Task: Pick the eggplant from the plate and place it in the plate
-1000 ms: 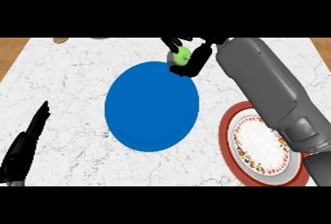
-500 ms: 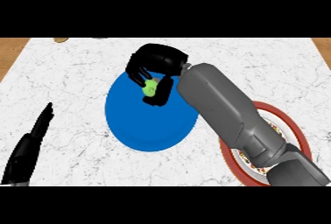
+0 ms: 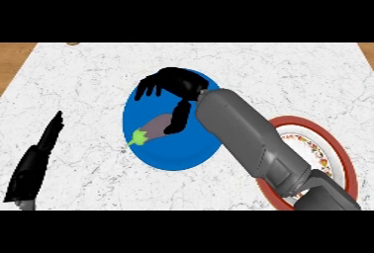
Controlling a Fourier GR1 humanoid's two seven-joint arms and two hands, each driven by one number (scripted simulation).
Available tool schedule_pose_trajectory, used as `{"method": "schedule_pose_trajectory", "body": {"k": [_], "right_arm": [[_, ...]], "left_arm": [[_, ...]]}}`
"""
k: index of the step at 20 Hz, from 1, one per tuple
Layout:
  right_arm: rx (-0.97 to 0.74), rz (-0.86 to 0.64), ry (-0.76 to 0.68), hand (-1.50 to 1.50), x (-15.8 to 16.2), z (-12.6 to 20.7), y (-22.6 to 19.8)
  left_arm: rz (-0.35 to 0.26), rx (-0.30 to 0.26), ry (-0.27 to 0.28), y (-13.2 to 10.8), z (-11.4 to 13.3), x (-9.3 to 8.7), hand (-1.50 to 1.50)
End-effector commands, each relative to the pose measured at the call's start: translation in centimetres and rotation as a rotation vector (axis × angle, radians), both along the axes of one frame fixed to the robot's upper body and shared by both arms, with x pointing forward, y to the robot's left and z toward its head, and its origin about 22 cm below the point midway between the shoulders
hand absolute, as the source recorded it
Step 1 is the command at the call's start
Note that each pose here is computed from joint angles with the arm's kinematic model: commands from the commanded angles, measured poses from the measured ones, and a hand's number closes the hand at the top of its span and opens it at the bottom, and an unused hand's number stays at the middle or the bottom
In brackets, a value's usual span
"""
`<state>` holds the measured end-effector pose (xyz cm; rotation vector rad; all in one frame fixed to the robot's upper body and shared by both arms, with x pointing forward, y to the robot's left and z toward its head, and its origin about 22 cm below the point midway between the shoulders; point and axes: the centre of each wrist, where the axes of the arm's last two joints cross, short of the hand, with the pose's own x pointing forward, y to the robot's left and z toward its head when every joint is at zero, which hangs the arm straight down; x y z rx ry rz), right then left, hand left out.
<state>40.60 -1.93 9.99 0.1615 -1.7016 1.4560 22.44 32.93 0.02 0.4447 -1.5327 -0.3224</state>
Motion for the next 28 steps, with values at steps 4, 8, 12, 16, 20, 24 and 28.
{"method": "schedule_pose_trajectory", "body": {"k": [4,8,12,16,20,24,28], "right_arm": [[0.259,-0.082,0.089,-1.50,-0.1,-1.9,-1.4],[0.379,-0.210,0.151,-1.50,1.5,1.7,-1.4],[0.454,-0.330,0.206,-1.50,4.0,1.6,-7.1],[0.611,-0.336,0.296,-1.50,5.2,1.4,-10.6],[0.656,-0.296,0.303,-1.50,6.2,2.1,-16.1],[0.668,-0.276,0.239,-1.50,6.1,1.8,-19.9],[0.661,-0.290,0.199,-1.50,6.4,3.6,-23.1]], "left_arm": [[0.000,0.012,-0.001,0.5,-0.4,-0.1,0.00],[0.017,-0.012,-0.003,-1.2,0.2,0.8,0.00],[0.027,-0.001,0.012,0.8,0.2,0.5,0.00],[-0.013,0.004,-0.017,-0.7,0.0,0.7,0.00],[-0.020,-0.004,-0.035,-1.0,1.4,0.9,0.00],[-0.039,-0.004,-0.027,-2.0,0.3,0.5,0.00],[-0.038,0.012,-0.046,-0.4,1.4,2.0,0.00]]}}
